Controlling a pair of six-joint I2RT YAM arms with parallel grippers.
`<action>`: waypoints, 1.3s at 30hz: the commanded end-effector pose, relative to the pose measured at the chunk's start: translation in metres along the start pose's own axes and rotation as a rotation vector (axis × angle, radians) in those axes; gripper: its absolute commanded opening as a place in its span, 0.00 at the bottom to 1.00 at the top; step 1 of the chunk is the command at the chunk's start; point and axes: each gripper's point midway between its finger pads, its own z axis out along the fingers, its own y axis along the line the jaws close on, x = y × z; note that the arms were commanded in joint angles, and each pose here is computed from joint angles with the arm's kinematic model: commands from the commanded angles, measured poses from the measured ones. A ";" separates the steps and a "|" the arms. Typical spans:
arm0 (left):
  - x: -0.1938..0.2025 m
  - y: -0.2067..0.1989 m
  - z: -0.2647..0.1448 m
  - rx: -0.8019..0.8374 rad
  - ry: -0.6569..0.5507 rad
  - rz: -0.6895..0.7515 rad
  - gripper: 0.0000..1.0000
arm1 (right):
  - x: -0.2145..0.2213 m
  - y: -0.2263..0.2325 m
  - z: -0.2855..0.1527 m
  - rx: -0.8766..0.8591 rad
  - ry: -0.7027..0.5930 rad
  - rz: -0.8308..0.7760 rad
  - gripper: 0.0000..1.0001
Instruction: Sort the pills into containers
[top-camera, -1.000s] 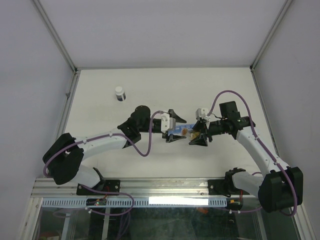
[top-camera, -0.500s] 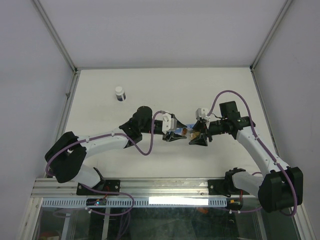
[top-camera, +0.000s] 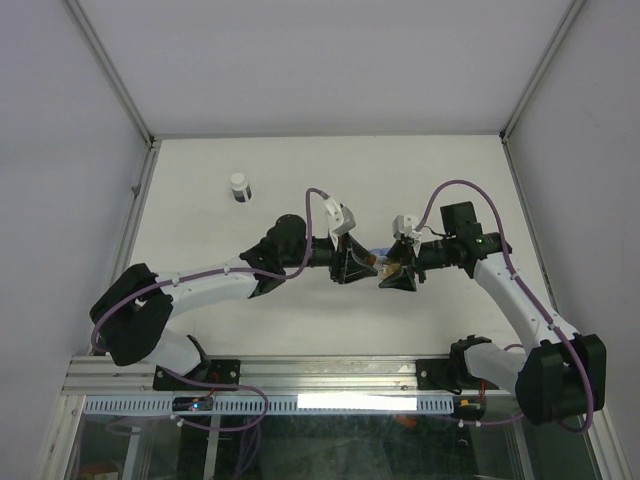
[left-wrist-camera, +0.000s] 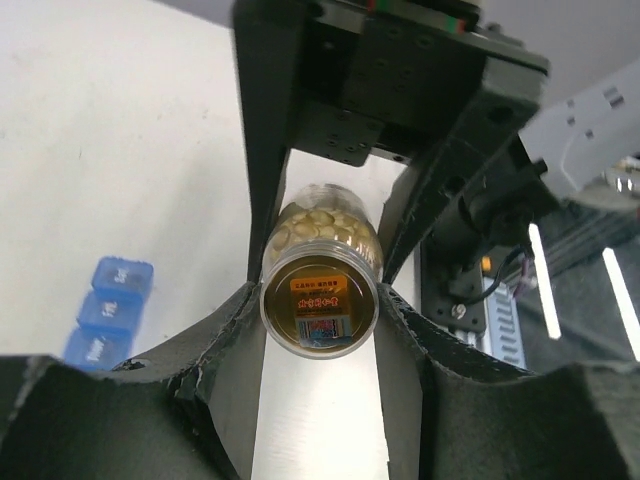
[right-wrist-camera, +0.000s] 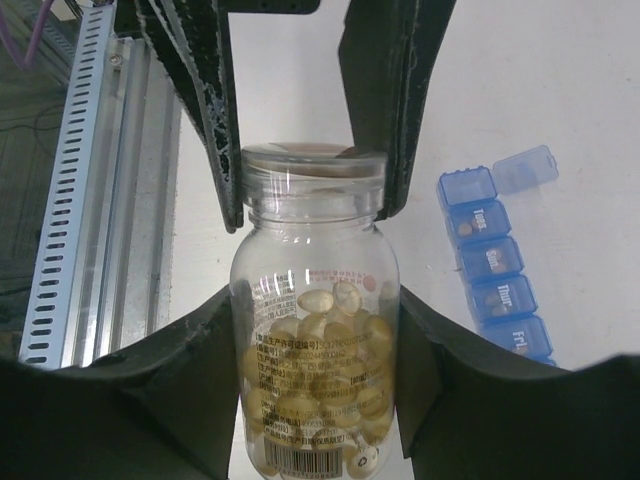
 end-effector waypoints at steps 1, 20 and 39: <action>-0.032 0.004 0.008 -0.189 -0.139 -0.277 0.02 | -0.019 0.002 0.000 -0.026 -0.042 -0.052 0.00; -0.046 0.012 -0.026 -0.408 -0.310 -0.585 0.03 | -0.019 0.001 -0.001 -0.021 -0.040 -0.047 0.00; 0.133 0.165 -0.252 -1.490 0.055 -0.672 0.03 | -0.021 0.002 -0.002 -0.019 -0.045 -0.053 0.00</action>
